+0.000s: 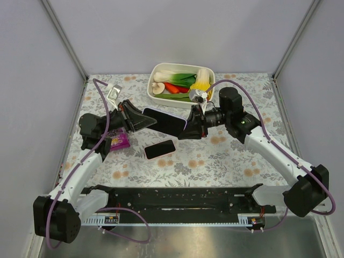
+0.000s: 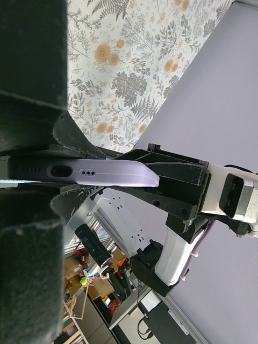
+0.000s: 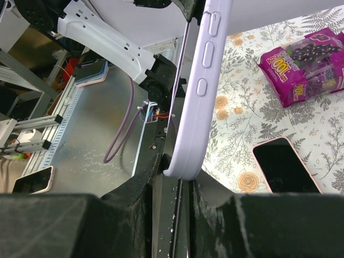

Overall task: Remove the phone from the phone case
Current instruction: Remove the phone case from the phone.

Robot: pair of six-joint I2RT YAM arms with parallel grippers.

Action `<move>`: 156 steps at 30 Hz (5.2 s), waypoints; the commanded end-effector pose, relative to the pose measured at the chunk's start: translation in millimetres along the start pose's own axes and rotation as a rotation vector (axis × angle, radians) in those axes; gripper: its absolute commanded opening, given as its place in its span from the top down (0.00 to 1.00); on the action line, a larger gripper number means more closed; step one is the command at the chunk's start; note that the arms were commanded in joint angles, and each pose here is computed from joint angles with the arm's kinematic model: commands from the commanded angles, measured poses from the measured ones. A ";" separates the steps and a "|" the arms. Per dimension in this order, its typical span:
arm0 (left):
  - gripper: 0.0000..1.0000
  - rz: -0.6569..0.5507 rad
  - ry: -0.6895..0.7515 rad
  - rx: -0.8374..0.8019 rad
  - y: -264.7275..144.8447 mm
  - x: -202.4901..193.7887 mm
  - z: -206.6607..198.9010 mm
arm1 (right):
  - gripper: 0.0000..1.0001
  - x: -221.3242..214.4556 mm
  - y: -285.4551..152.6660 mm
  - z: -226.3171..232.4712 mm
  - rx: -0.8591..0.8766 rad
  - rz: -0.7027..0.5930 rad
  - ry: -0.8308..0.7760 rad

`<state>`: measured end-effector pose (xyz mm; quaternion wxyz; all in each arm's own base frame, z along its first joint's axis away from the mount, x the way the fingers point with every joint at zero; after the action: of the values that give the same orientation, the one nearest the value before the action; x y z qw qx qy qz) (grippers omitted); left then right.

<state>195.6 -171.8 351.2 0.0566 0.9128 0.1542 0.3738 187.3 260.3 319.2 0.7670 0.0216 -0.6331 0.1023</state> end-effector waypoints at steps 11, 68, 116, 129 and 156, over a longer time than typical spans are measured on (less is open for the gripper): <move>1.00 -0.137 -0.007 0.148 -6.7 16.9 28.2 | 1.00 35.7 -13.2 42.6 0.137 -0.019 -0.267; 1.00 0.310 0.353 0.023 8.7 -20.9 -20.5 | 0.14 -12.6 29.2 -17.5 -0.113 0.315 -0.077; 0.38 0.213 0.057 0.010 35.1 -1.4 -9.0 | 1.00 -20.8 14.2 -7.4 -0.114 0.287 -0.168; 0.46 0.242 0.076 0.026 29.3 -17.0 -1.2 | 1.00 -14.8 14.4 -11.1 -0.135 0.283 -0.174; 1.00 0.006 -0.359 0.089 37.3 3.2 25.6 | 1.00 -8.0 17.2 -27.7 -0.367 0.381 -0.398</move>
<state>200.1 -205.8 334.7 0.0337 0.9436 0.0605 0.3237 185.2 270.0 272.4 0.6889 -0.1904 -0.6744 0.1854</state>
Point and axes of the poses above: each gripper's point midway between its finger pads, its own y axis out along the fingers, its own z axis along the line the jaws close on, x = y × z, the point moved 5 cm from there along -y, back along the fingers, and after that the axes turned 9 degrees about -y, right-handed, at the moved point
